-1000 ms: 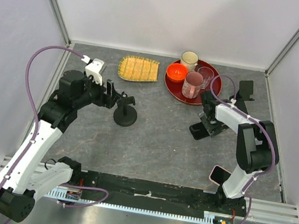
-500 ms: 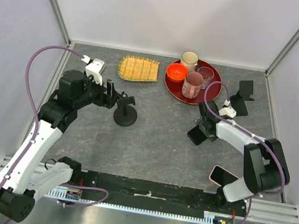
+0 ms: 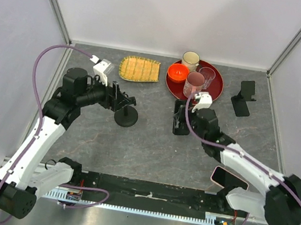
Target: Place the phone on the phone stand
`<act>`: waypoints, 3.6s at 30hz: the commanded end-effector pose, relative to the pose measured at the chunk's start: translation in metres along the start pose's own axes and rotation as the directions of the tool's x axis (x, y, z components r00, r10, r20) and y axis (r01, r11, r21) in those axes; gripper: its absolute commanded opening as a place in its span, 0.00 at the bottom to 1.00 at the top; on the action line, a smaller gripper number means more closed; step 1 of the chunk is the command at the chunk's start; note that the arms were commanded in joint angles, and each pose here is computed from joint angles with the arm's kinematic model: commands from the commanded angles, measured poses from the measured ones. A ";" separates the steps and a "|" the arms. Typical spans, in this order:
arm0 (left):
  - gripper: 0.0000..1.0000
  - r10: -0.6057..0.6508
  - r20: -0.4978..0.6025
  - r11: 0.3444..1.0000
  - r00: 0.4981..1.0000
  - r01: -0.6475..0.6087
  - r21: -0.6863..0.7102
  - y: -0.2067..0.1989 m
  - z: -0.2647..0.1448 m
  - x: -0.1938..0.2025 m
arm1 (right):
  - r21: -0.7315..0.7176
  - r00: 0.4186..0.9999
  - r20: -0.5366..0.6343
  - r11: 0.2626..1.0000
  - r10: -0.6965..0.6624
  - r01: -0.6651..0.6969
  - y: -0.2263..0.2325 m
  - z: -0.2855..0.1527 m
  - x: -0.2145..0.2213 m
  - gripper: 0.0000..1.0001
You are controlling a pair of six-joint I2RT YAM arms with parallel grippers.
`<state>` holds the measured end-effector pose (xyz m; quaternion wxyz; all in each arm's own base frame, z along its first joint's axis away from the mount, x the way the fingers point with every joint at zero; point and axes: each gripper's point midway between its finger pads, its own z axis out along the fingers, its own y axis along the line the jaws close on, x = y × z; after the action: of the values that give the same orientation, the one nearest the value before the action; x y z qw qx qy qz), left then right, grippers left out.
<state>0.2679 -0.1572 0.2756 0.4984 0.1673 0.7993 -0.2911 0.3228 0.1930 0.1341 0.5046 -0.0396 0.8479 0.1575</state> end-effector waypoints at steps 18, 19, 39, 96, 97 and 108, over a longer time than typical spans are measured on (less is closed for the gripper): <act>0.76 -0.247 -0.139 0.920 0.959 0.277 0.278 -0.087 -0.014 -0.002 | -0.442 0.815 0.473 0.710 -0.335 0.549 0.216 -0.128 -0.033 0.00; 0.76 -0.232 -0.135 0.921 0.963 0.262 0.287 -0.089 -0.018 -0.001 | -0.446 0.810 0.478 0.700 -0.340 0.557 0.221 -0.131 -0.029 0.00; 0.76 -0.129 -0.316 0.881 0.940 0.255 0.397 -0.118 -0.018 0.054 | -0.436 0.808 0.515 0.725 -0.285 0.534 0.223 -0.146 -0.041 0.00; 0.09 0.206 -0.114 0.610 0.972 -0.037 0.791 -0.182 -0.067 0.049 | -0.943 0.985 0.067 0.313 -0.159 0.115 0.236 -0.231 -0.012 0.00; 0.17 0.190 -0.100 0.633 0.977 -0.044 0.773 -0.181 -0.068 0.044 | -0.931 0.988 0.069 0.346 -0.139 0.114 0.234 -0.227 -0.016 0.00; 0.95 -0.208 0.118 0.804 0.971 0.101 0.586 -0.152 -0.058 0.021 | -0.867 0.894 0.133 0.487 0.427 -0.103 0.200 -0.221 -0.098 0.00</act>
<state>0.1152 -0.2367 0.3038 0.4266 0.3054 0.6618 -0.5354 0.1233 0.3195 0.2783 0.4545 -0.2417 0.6626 0.5440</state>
